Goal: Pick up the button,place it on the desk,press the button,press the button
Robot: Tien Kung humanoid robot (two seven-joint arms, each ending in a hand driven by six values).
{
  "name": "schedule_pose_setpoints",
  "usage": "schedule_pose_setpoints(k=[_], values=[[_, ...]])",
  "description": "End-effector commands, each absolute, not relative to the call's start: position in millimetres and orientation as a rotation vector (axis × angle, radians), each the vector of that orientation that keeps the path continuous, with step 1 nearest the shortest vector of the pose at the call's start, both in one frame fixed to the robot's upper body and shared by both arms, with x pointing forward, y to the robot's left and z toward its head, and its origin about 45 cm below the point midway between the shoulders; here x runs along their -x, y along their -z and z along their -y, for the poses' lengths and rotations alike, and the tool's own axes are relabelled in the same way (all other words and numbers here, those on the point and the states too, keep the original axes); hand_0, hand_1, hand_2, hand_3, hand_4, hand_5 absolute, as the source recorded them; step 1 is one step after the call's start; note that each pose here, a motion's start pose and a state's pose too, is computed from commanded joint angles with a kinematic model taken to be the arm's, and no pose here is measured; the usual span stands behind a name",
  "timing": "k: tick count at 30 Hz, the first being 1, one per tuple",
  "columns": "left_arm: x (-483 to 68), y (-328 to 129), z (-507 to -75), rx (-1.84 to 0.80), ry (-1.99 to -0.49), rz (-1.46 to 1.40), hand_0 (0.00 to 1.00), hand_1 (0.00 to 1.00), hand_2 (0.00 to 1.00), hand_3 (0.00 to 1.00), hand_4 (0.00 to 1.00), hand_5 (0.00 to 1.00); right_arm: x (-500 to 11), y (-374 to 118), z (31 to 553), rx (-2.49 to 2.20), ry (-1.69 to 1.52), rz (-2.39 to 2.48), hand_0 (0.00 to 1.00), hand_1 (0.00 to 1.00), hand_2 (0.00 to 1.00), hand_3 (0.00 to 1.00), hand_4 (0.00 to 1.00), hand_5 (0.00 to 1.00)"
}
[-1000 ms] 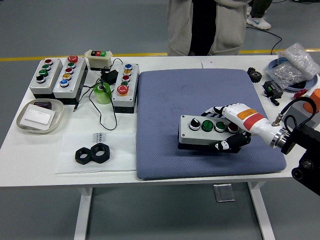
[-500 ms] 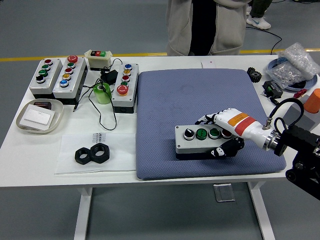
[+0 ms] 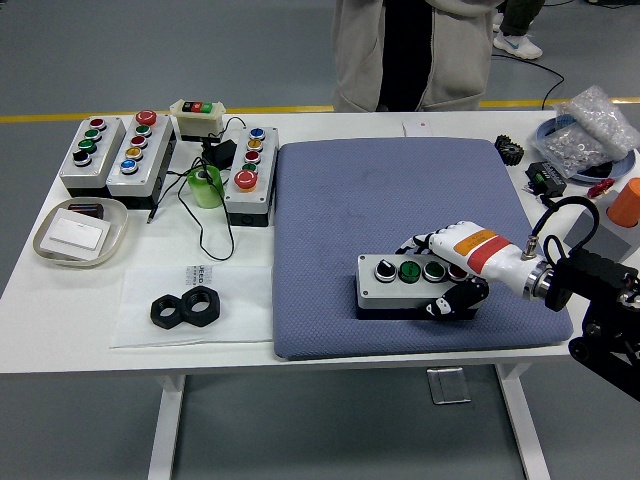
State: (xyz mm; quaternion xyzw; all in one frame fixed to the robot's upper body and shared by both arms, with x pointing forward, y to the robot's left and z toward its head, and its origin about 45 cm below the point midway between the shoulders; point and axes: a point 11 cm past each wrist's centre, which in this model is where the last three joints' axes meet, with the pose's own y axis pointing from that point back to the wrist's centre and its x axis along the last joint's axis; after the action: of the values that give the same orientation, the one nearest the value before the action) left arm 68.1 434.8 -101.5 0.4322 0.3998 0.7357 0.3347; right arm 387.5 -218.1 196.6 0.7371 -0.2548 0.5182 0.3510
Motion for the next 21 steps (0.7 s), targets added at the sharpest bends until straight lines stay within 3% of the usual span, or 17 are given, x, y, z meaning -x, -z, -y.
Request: schedule_pose_setpoints(k=[4, 5, 10, 11, 21], values=[[-68, 101, -435, -1.128, -1.920, -1.043, 0.763, 0.828, 0.865, 0.828, 0.632, 0.998, -388, -196, 219, -1.897, -1.335, 0.647, 0.636, 0.583, 0.656, 0.934, 0.946, 0.212], [-68, 101, -435, -1.128, -1.920, -1.043, 0.764, 0.828, 0.863, 0.828, 0.632, 0.998, -388, -196, 219, -1.895, -1.333, 0.644, 0.765, 0.688, 0.787, 0.998, 0.998, 0.228], [-68, 102, -434, -1.127, -1.921, -1.045, 0.764, 0.828, 0.863, 0.828, 0.632, 0.998, -386, -197, 219, -1.897, -1.328, 0.646, 0.765, 0.688, 0.787, 0.998, 0.998, 0.228], [-68, 102, -434, -1.127, -1.921, -1.045, 0.767, 0.829, 0.865, 0.827, 0.633, 0.998, -386, -199, 219, -1.901, -1.330, 0.651, 0.848, 0.764, 0.897, 0.998, 0.998, 0.225], [-68, 102, -435, -1.129, -1.921, -1.043, 0.767, 0.829, 0.865, 0.827, 0.632, 0.998, -381, -215, 219, -1.928, -1.338, 0.688, 0.896, 0.813, 0.945, 0.998, 0.998, 0.224]])
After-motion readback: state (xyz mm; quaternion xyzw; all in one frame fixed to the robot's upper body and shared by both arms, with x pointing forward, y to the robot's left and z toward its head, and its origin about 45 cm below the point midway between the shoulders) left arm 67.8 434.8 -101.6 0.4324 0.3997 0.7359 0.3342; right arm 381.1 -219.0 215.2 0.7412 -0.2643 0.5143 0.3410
